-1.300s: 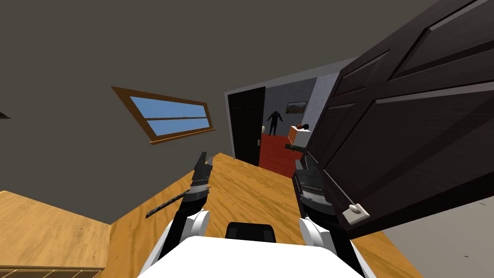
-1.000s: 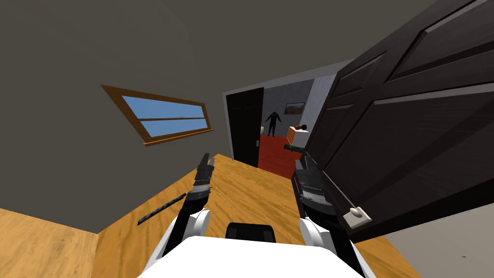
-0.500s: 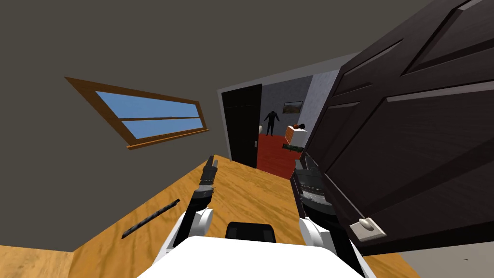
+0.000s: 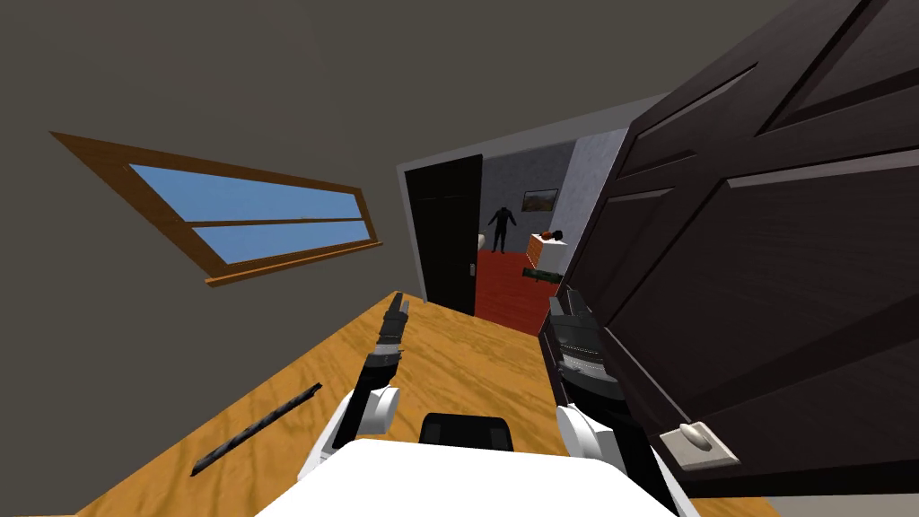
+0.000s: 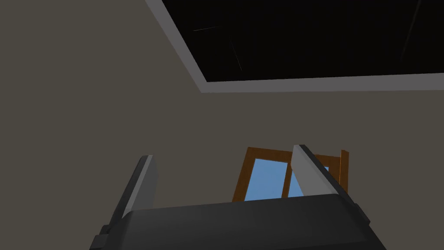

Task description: Pull the door open

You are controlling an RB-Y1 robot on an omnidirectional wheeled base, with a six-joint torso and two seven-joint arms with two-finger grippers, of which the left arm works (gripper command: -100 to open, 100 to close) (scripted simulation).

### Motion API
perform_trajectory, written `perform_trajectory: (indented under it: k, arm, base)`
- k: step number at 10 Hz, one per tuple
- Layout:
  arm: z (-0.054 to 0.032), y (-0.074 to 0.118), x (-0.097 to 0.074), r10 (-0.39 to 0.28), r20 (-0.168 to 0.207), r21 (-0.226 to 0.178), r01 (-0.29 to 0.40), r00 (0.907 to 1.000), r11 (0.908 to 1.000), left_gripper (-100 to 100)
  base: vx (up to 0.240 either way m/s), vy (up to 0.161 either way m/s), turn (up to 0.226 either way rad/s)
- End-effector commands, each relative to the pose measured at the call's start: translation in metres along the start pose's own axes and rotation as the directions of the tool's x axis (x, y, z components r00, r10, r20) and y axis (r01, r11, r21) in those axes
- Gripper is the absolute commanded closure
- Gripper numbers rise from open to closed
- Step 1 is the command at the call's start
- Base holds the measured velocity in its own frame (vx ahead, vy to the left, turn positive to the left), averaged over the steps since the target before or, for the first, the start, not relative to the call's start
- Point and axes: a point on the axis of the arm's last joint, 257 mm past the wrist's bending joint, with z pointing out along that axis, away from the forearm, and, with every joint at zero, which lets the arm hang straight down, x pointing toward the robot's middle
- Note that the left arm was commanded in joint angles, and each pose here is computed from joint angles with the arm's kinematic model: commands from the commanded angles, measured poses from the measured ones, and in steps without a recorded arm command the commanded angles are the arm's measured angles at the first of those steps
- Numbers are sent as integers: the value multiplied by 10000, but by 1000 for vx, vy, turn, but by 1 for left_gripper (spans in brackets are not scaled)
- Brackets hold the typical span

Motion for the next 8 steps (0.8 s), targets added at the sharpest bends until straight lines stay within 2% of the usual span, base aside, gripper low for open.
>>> perform_trajectory:
  k: [1, 8]
  arm:
    - [7, 115, 21, -86, -86, -130, 85, 9999, 9999, -100]
    - [-43, 625, 134, -455, -417, -776, 421, 9981, 9961, -100]
  base:
    - [89, -22, -61]
    - [104, -30, -59]
